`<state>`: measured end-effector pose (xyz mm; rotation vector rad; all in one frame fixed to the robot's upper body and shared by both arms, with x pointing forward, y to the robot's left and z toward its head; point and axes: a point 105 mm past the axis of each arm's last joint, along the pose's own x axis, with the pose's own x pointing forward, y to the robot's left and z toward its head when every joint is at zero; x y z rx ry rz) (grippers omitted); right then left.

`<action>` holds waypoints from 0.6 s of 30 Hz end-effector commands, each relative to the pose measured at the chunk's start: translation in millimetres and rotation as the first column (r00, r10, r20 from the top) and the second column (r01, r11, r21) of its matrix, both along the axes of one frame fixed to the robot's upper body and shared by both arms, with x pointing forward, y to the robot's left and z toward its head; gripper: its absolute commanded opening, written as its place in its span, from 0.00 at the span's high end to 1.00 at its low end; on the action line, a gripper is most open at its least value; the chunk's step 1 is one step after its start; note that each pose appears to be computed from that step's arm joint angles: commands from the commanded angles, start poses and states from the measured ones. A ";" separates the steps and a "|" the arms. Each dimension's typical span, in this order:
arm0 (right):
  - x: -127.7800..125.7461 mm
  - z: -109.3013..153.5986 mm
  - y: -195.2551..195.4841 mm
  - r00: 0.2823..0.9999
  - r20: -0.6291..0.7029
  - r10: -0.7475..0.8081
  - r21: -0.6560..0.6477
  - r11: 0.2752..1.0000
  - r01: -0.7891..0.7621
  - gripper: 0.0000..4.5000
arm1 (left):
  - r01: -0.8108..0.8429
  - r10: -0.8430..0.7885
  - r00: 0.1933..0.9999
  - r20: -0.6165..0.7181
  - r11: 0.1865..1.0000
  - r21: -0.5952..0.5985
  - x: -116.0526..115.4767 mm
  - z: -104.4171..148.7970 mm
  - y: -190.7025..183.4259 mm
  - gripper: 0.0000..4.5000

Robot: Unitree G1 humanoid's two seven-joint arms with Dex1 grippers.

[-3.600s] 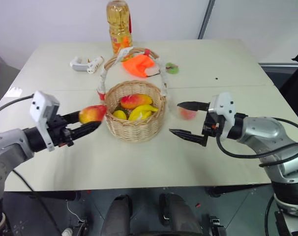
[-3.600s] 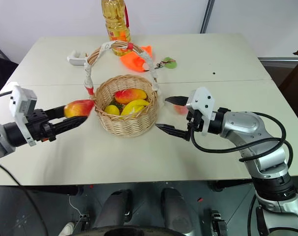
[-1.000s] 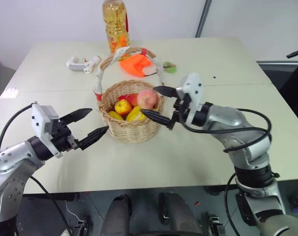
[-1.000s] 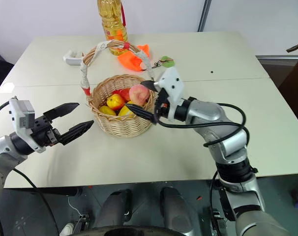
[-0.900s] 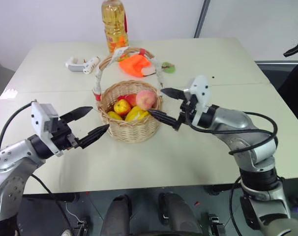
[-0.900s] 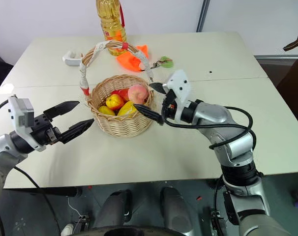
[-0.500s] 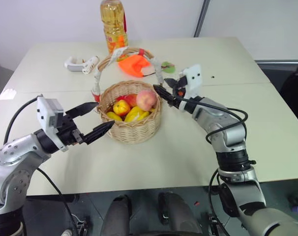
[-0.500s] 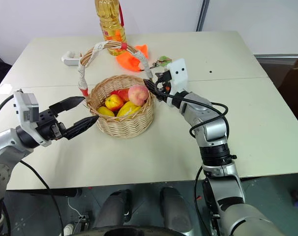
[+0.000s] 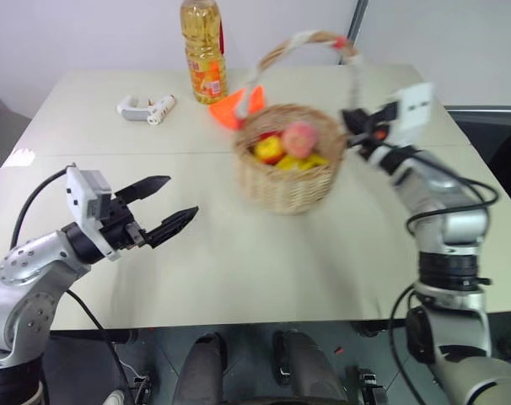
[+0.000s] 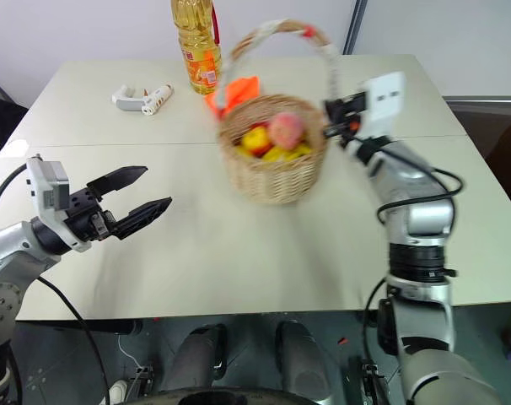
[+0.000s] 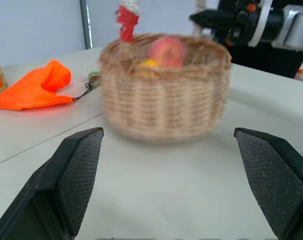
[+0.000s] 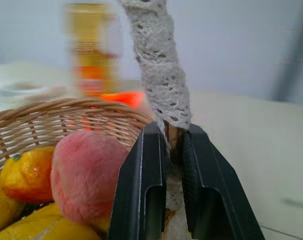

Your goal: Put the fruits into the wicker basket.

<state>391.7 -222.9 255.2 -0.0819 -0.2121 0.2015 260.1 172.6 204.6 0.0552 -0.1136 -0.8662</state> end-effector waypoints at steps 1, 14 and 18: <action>-0.2 13.3 -49.4 0.980 0.056 -0.190 0.032 0.982 0.189 1.00 | 0.029 -0.029 0.998 0.051 1.000 -0.002 0.9 8.3 -7.7 0.00; -13.3 1.3 -85.0 0.964 0.054 -0.261 0.050 0.965 0.258 0.16 | 0.035 -0.035 0.998 0.047 0.999 -0.002 7.0 6.7 -10.2 0.00; -38.9 -11.4 -85.4 0.984 0.073 -0.161 0.074 0.985 0.156 0.16 | -0.037 0.037 0.999 -0.018 0.999 -0.004 13.8 -5.0 1.3 0.00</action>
